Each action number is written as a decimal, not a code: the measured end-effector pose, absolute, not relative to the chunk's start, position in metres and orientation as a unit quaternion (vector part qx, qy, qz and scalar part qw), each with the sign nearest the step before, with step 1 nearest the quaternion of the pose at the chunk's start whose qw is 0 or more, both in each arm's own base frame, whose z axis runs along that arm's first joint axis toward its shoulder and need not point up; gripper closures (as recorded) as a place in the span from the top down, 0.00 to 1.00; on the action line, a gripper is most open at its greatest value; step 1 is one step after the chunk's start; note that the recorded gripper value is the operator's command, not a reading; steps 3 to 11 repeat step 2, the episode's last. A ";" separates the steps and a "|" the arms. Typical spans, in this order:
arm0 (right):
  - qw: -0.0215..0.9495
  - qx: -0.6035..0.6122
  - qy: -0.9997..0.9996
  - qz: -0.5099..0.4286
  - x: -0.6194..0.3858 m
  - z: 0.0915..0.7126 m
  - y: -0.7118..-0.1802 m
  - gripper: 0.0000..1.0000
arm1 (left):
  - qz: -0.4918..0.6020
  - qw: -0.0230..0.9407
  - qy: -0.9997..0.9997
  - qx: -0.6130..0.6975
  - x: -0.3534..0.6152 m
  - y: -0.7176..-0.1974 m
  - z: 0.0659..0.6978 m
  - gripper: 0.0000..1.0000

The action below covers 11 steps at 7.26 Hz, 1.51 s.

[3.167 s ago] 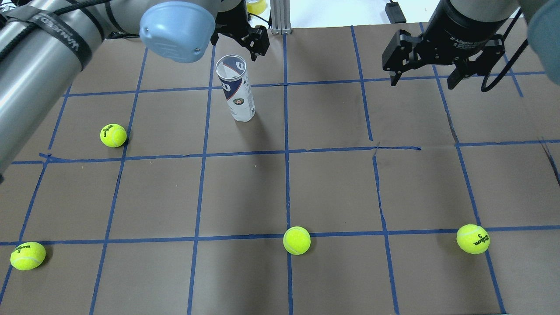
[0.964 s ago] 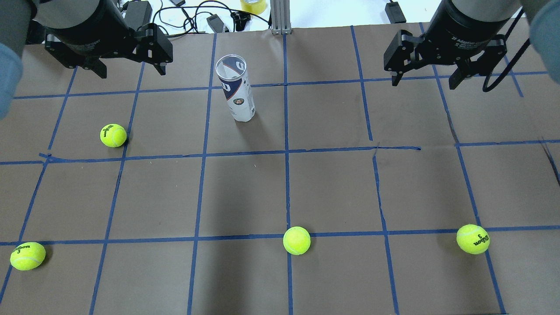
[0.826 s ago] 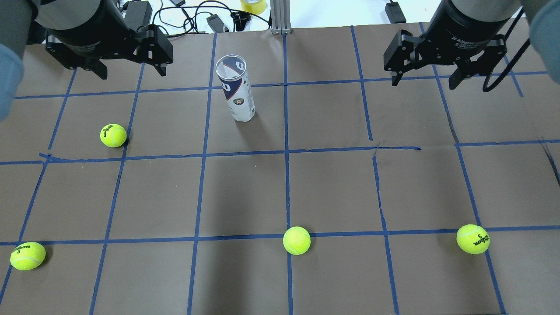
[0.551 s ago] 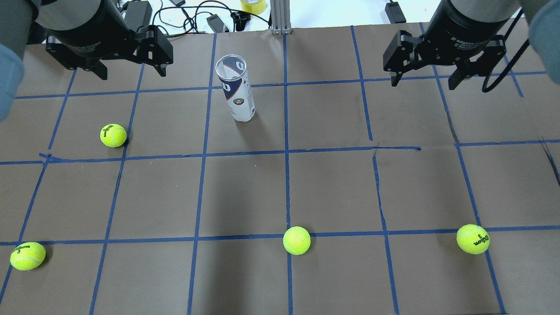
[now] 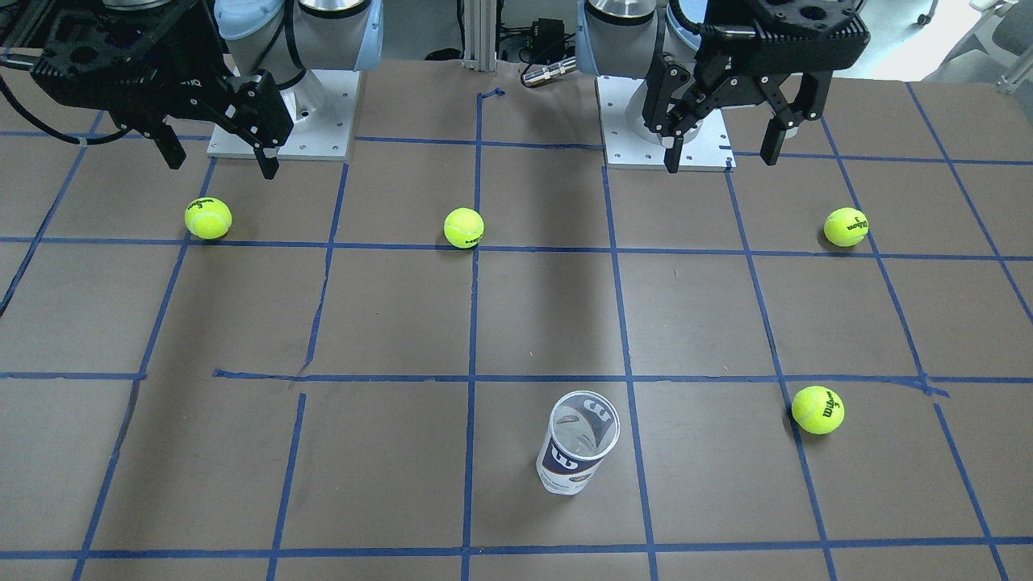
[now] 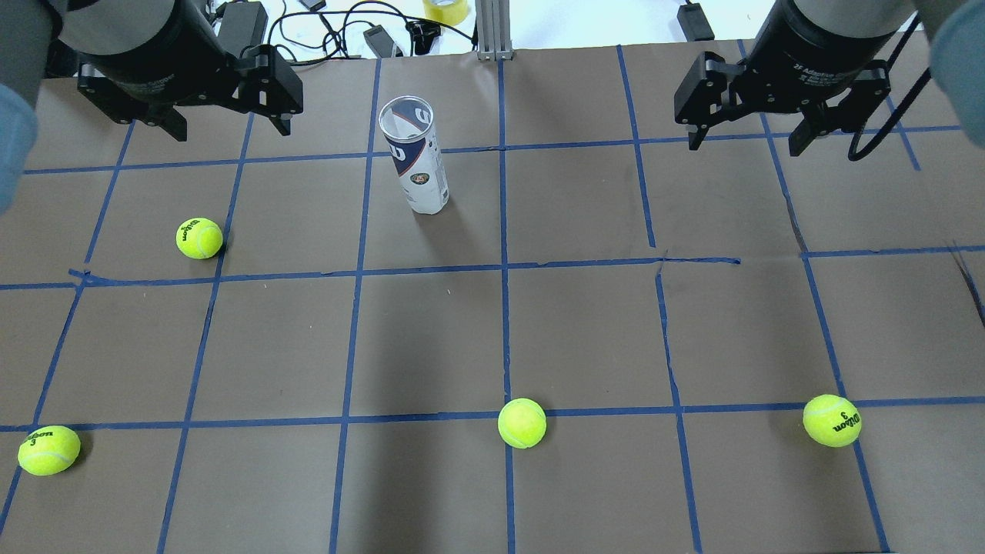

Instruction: Lift up tennis ball bucket

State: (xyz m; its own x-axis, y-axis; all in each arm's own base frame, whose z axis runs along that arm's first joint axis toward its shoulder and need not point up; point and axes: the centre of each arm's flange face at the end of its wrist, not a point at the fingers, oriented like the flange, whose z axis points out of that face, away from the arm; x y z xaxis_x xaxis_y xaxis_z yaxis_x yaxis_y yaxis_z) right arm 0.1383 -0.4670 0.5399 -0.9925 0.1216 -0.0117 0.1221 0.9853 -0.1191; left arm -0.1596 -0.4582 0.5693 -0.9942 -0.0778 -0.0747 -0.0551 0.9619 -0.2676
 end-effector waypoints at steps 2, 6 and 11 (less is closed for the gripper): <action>0.002 0.060 0.996 -0.061 0.138 0.540 -0.467 1.00 | -0.133 0.042 0.990 -0.034 -0.159 -0.458 0.568 1.00; 0.002 0.060 0.996 -0.061 0.138 0.540 -0.467 1.00 | -0.133 0.042 0.990 -0.034 -0.159 -0.458 0.568 1.00; 0.002 0.060 0.996 -0.061 0.138 0.540 -0.467 1.00 | -0.133 0.042 0.990 -0.034 -0.159 -0.458 0.568 1.00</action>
